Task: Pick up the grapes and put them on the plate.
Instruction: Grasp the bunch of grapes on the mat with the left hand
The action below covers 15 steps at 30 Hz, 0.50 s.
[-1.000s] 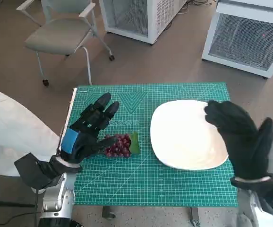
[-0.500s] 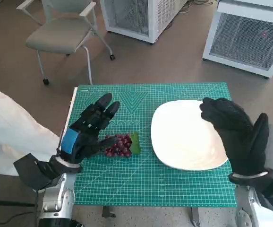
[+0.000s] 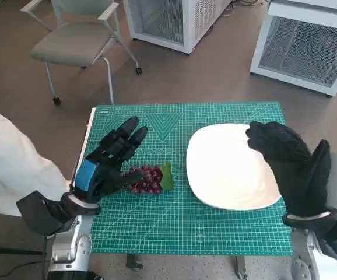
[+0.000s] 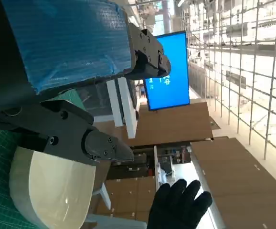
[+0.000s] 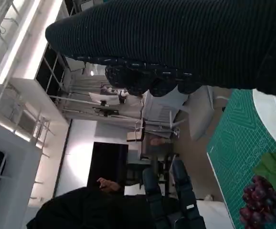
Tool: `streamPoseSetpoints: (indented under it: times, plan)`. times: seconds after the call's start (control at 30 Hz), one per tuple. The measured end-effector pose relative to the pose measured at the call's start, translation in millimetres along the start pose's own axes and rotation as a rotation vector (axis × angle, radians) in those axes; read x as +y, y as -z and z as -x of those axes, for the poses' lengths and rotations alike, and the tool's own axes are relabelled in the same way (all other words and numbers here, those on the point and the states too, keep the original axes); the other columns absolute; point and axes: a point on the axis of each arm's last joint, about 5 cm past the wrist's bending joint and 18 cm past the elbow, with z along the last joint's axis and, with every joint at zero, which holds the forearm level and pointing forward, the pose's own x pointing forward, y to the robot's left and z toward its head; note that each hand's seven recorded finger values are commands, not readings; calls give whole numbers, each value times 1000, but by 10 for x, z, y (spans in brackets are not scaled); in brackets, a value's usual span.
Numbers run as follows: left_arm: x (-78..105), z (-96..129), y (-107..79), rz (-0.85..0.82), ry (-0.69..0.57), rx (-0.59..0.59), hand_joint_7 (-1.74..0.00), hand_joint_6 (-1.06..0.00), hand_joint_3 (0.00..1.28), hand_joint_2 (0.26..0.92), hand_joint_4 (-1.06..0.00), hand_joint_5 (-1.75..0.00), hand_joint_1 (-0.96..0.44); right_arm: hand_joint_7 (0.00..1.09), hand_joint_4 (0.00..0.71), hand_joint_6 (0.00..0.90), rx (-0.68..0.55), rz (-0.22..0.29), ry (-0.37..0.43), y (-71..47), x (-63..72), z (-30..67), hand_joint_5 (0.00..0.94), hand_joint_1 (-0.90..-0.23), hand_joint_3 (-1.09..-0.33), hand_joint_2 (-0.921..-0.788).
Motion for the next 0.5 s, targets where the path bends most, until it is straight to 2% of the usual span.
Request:
streamPoseSetpoints:
  times: [0.5]
  plan:
    - [-8, 17, -25, -4, 5, 6, -6, -390, 48, 921, -300, -1, -172, 978, 409, 226, 0, 1, 2, 1, -3, 6, 788, -361, -625, -921]
